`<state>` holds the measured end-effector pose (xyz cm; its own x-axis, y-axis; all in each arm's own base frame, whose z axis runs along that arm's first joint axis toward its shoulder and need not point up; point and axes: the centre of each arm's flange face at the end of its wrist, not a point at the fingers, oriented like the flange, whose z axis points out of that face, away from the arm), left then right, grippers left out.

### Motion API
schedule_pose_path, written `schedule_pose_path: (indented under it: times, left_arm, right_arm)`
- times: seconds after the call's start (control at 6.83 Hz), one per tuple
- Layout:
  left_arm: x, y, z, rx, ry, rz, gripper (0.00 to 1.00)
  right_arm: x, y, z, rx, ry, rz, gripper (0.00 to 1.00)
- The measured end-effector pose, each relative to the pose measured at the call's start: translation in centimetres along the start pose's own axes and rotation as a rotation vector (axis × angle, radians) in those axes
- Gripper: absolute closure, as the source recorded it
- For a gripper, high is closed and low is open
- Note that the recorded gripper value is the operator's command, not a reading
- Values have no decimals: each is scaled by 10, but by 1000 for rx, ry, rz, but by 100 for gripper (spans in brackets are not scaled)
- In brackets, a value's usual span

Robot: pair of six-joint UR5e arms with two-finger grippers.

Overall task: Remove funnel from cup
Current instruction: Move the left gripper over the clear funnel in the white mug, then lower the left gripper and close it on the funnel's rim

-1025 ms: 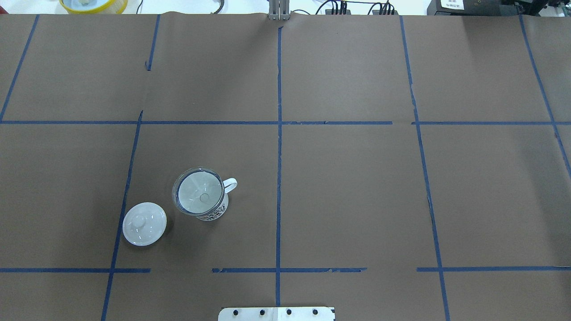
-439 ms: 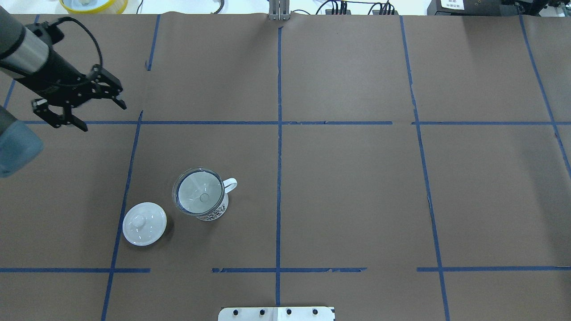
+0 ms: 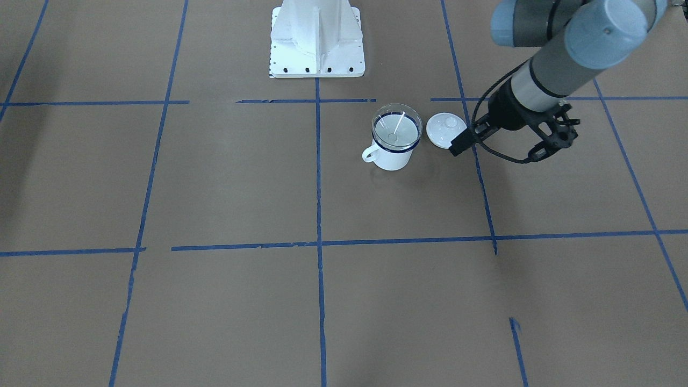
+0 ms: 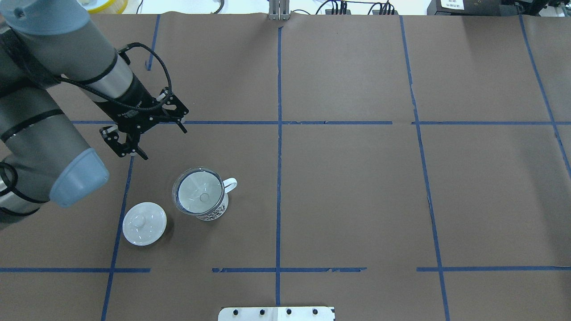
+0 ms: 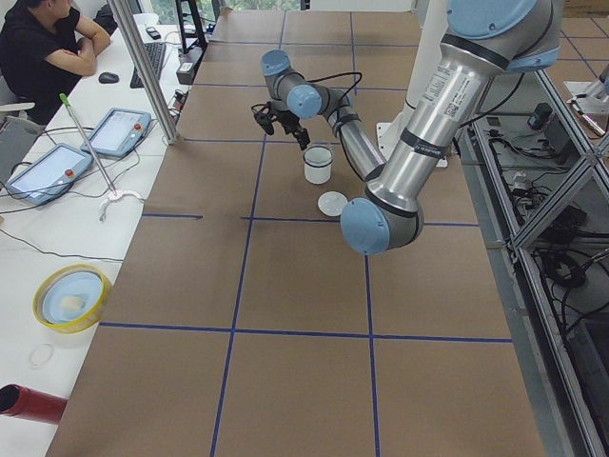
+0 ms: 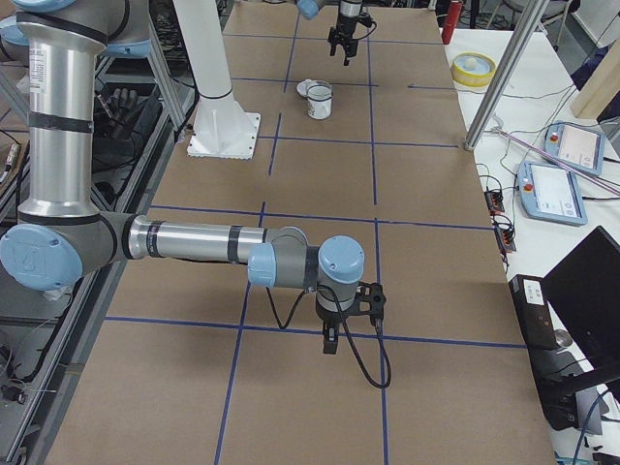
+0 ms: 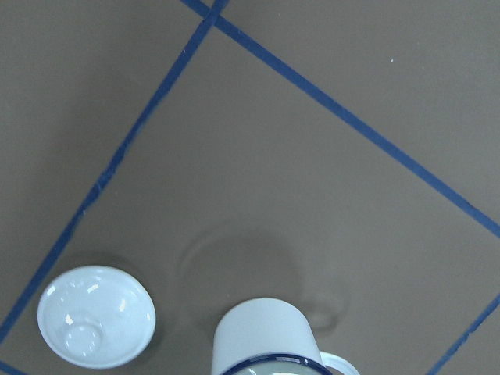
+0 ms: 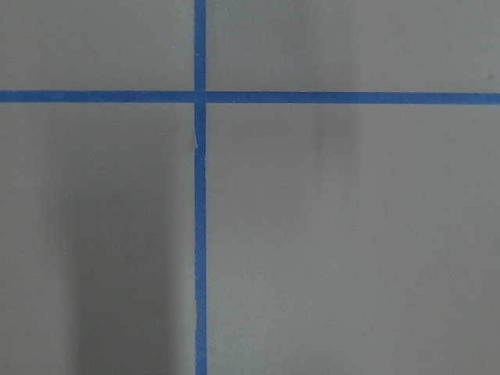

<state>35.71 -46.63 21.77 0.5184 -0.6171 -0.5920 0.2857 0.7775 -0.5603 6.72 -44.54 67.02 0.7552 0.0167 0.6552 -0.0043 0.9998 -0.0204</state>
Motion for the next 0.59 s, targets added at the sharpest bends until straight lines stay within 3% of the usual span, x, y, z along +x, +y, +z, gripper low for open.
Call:
schedule_pose_path:
  times: [0.29, 0.59]
  left_arm:
    - [16, 53, 35, 49, -26, -34, 0]
    - [32, 79, 68, 109, -48, -37, 0]
  right_arm:
    - [0, 0, 0, 0, 0, 0, 0]
    - [0, 0, 0, 0, 0, 0, 0]
